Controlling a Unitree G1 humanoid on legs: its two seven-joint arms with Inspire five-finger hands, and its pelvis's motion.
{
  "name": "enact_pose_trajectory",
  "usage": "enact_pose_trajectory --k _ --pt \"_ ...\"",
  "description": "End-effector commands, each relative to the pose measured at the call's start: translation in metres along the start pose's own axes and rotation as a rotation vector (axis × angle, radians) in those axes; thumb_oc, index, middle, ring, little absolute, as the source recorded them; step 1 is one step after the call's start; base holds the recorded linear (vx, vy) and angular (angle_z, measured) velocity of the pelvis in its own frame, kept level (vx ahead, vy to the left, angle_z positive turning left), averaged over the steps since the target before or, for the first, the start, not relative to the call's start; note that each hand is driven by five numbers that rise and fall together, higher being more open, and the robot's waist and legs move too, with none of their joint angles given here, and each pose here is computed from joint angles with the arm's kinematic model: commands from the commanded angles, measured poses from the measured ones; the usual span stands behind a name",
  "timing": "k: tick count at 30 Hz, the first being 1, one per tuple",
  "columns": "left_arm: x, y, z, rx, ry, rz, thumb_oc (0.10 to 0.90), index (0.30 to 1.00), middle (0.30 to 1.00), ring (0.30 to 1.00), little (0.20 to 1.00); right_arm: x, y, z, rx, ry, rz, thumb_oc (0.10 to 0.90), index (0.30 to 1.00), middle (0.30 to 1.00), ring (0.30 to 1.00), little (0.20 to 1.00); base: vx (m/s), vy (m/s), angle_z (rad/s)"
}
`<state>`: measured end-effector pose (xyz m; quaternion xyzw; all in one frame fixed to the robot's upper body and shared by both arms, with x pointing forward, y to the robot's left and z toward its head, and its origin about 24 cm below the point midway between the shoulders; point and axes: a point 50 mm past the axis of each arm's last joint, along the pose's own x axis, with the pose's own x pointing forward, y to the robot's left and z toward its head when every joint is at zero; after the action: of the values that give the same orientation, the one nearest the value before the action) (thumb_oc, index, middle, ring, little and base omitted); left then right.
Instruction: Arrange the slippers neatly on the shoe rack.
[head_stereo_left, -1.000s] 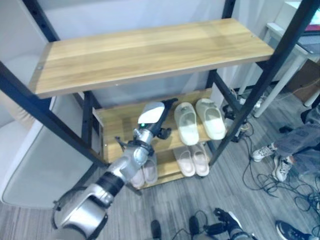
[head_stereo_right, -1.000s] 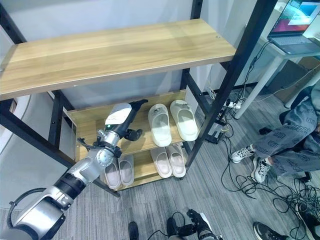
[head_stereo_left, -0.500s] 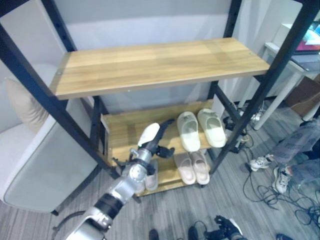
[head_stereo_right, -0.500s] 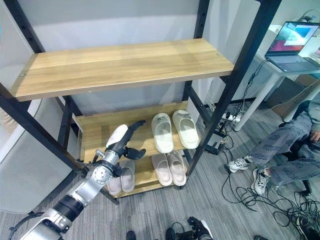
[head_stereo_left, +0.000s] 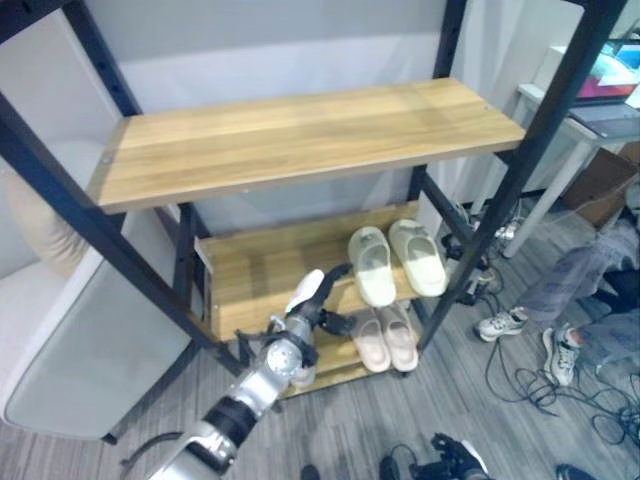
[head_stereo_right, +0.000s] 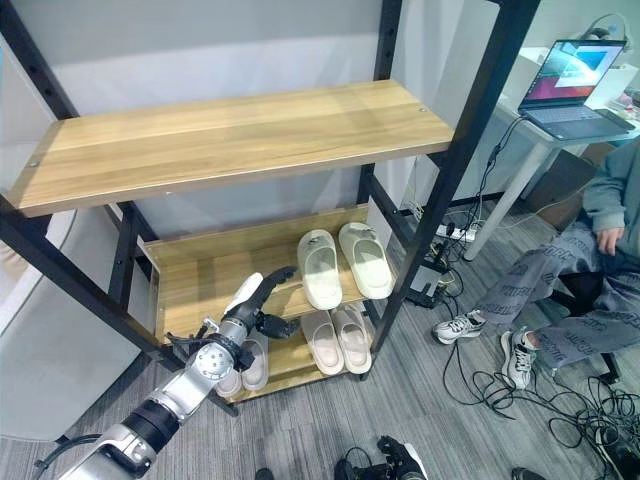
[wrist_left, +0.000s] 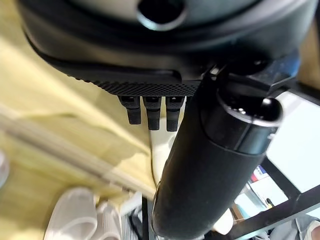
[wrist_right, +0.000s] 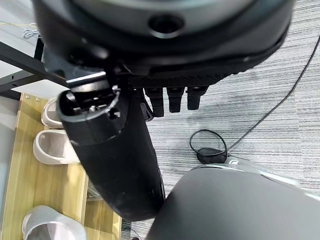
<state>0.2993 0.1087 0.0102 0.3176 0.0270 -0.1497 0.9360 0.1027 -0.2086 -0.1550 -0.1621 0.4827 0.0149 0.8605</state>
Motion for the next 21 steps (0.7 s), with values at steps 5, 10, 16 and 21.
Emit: enact_pose_trajectory --k 5,10,16,21 --pt "0.031 0.011 0.061 -0.082 -0.204 0.052 0.8 0.9 0.9 0.9 0.9 -0.003 -0.003 -0.001 -0.01 -0.024 -0.007 0.8 0.9 0.9 0.9 0.9 0.0 -0.002 -0.07" --pt "0.034 0.004 0.076 -0.124 -0.246 0.019 0.8 0.9 0.9 0.9 0.9 -0.003 -0.003 0.0 -0.003 -0.033 -0.011 0.8 0.9 0.9 0.9 0.9 0.0 0.0 0.0" --pt "0.038 -0.008 0.097 -0.171 -0.302 -0.027 0.8 0.9 0.9 0.9 0.9 -0.002 -0.003 0.003 -0.008 -0.047 -0.011 0.8 0.9 0.9 0.9 0.9 0.0 -0.002 -0.02" --pt "0.04 -0.011 0.111 -0.189 -0.345 -0.036 0.8 0.9 0.9 0.9 0.9 -0.003 -0.002 0.003 -0.008 -0.048 -0.007 0.8 0.9 0.9 0.9 0.9 0.0 -0.006 -0.09"
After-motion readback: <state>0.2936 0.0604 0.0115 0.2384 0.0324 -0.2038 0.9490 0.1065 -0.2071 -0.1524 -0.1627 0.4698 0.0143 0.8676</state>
